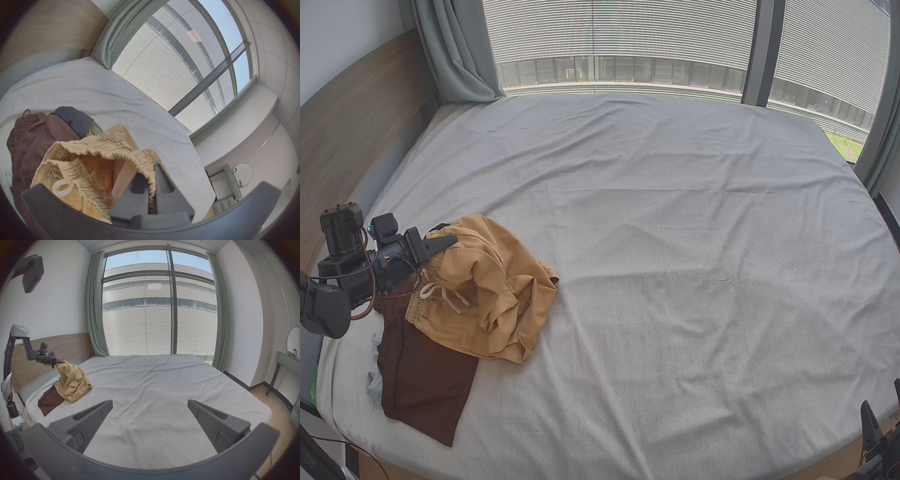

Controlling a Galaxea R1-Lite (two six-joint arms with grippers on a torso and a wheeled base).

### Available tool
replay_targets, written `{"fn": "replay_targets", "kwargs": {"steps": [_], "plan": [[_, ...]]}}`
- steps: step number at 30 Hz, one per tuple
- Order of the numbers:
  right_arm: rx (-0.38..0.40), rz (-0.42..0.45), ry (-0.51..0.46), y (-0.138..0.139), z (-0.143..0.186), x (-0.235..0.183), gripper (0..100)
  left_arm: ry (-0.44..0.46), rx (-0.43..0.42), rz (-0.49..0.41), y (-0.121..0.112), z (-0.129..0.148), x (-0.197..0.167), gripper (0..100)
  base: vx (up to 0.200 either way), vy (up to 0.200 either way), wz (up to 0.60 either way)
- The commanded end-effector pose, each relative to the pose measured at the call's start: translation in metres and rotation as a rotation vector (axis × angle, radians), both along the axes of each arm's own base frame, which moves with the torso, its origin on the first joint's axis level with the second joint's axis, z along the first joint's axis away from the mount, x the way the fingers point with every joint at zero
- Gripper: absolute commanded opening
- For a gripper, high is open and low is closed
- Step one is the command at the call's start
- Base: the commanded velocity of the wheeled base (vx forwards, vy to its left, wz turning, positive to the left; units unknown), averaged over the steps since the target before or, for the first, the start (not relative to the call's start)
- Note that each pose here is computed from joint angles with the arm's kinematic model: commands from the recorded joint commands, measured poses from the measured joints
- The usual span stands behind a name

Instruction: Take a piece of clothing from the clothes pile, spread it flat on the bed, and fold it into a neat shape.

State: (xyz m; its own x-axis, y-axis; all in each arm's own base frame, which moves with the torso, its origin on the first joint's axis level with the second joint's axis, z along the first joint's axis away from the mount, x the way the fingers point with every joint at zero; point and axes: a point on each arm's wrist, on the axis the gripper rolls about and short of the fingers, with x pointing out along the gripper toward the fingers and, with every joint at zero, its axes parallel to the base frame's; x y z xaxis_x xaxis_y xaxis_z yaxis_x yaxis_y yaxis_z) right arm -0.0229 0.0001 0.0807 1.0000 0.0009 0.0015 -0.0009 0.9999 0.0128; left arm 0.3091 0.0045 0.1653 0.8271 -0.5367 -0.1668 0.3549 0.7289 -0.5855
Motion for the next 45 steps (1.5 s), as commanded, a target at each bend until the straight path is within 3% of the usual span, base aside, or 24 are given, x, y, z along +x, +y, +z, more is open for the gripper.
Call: {"fn": "replay_targets", "kwargs": {"steps": [1, 17, 31, 45], "plan": [[0.001, 0.001, 0.0, 0.0, -0.005, 0.0, 100, -0.038, -0.016, 0.003, -0.005, 0.013, -0.01, 0, 0.0, 0.0, 0.0], [0.0, 0.001, 0.0, 0.0, -0.005, 0.0, 100, -0.056, -0.181, 0.018, -0.048, 0.049, -0.056, 0, 0.0, 0.0, 0.0], [0.001, 0.001, 0.0, 0.0, -0.005, 0.0, 100, -0.098, -0.291, 0.038, -0.08, 0.059, -0.065, 0, 0.0, 0.0, 0.0], [0.001, 0.001, 0.0, 0.0, -0.005, 0.0, 100, -0.127, -0.39, 0.106, -0.129, 0.074, -0.08, 0, 0.0, 0.0, 0.0]]}}
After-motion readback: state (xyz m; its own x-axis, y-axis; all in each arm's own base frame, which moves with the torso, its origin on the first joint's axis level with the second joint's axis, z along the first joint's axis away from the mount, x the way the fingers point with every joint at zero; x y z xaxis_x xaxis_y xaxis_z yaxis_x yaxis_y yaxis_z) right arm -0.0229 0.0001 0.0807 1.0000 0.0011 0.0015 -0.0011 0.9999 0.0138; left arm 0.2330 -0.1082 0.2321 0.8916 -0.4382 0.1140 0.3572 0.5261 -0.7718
